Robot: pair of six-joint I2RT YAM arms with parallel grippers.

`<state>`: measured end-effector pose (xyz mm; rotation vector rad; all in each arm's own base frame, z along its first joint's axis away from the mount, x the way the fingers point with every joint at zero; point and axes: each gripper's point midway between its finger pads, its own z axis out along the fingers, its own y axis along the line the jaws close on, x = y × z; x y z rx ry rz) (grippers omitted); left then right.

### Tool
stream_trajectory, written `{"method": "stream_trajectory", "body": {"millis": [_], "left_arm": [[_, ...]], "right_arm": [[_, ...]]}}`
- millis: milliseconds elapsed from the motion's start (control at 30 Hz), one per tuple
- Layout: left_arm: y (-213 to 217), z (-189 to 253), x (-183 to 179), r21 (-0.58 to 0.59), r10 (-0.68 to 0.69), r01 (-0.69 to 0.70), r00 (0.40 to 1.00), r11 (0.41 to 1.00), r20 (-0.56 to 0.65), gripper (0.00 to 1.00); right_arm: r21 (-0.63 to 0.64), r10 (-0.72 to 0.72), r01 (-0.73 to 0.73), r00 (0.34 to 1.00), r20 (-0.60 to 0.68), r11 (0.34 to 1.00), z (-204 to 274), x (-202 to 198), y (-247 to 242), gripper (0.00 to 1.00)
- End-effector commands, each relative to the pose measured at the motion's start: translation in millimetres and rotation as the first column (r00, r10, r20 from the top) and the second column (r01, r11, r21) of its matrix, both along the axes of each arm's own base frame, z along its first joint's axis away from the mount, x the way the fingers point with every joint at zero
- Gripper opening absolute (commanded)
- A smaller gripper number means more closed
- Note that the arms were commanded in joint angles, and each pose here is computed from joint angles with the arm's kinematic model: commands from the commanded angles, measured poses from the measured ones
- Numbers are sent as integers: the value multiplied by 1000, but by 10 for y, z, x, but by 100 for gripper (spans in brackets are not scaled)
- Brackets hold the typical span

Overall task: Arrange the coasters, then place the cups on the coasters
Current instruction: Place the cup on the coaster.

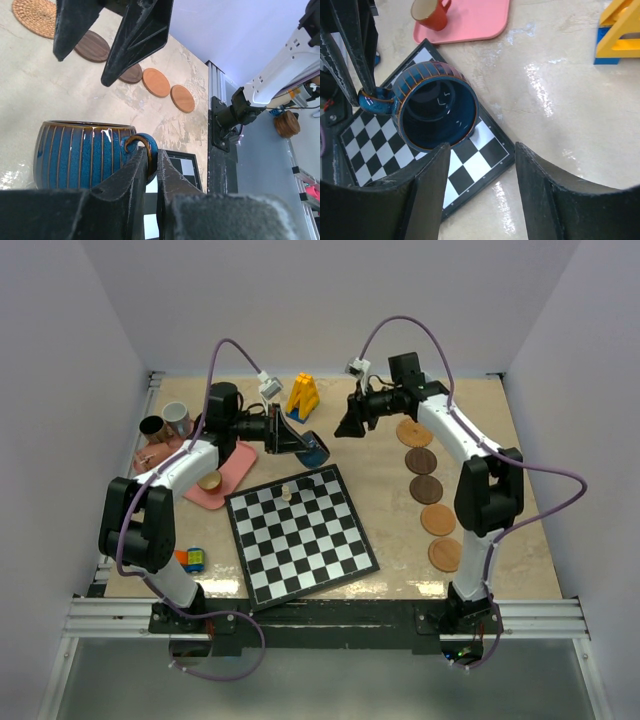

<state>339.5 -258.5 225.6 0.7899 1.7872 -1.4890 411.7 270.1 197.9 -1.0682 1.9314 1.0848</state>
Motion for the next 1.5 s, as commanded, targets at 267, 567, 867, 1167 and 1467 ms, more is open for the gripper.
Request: {"method": "stream_trajectory", "body": {"millis": [267,567,867,1167,1467], "left_arm": [[11,440,-267,-65,-122,129,987,989,106,0],[-27,658,-322,-102,-145,159,981,982,130,0],[-161,721,-314,-114,-169,186,975,976,144,0],[-298,876,-325,-164,-181,211,967,964,176,0],[-352,860,-277,-197,-176,206,971,958,159,0]], "right_arm": [[134,170,-156,980,-99,979,-36,-289,182,68],[190,220,-191,965,-145,963,-63,-369,228,72],[223,269,-230,949,-165,947,-60,-461,316,73],[251,300,-251,938,-177,935,-48,-499,356,70],[270,290,-235,939,-187,934,17,-452,308,0]]}}
